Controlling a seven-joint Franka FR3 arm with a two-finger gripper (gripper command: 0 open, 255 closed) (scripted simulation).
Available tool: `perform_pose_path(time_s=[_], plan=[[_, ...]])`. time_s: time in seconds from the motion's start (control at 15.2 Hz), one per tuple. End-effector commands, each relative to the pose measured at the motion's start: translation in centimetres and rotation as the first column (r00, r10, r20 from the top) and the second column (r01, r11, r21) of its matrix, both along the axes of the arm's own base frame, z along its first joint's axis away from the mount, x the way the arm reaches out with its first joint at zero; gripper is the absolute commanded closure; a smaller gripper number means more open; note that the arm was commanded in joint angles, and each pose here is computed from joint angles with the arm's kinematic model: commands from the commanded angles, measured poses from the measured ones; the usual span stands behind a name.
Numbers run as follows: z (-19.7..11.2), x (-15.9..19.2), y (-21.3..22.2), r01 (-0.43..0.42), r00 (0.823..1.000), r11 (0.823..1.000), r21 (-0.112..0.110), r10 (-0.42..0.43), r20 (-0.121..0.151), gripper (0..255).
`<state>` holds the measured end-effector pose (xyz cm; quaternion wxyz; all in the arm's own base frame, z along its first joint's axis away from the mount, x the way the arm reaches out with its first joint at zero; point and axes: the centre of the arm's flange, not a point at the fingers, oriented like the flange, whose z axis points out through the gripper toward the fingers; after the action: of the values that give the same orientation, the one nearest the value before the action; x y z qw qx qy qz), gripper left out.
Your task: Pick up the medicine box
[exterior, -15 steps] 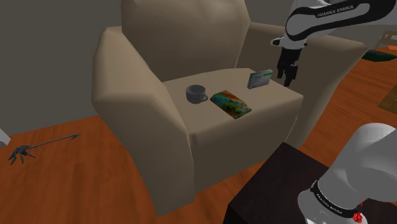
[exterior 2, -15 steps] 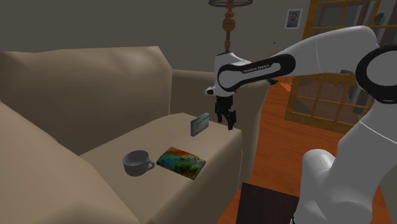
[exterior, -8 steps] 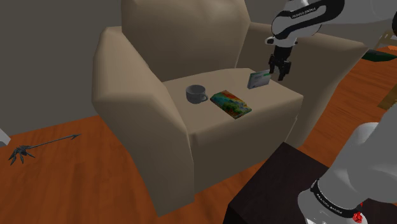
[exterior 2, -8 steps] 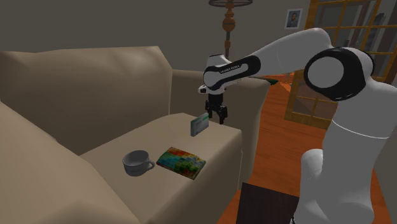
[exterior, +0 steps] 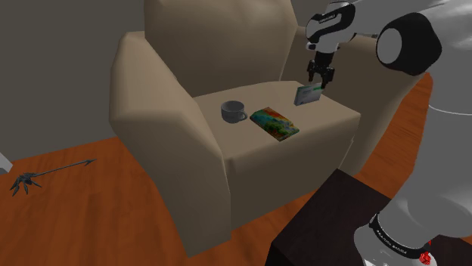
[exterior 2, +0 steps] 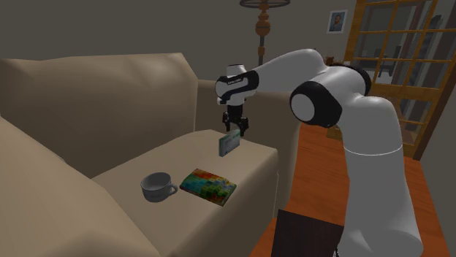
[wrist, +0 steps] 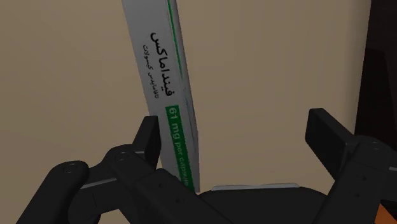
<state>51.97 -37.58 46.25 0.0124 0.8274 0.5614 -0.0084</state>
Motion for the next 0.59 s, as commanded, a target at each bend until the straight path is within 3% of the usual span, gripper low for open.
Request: perform_pose_path(time_s=[0.0,0.53], plan=[[-0.5,2.3,-0.9,-0.061,0.998,0.998,0.004,0.061,0.010,0],[-3.8,3.6,-1.6,-0.094,0.995,0.996,0.005,0.094,0.014,0]])
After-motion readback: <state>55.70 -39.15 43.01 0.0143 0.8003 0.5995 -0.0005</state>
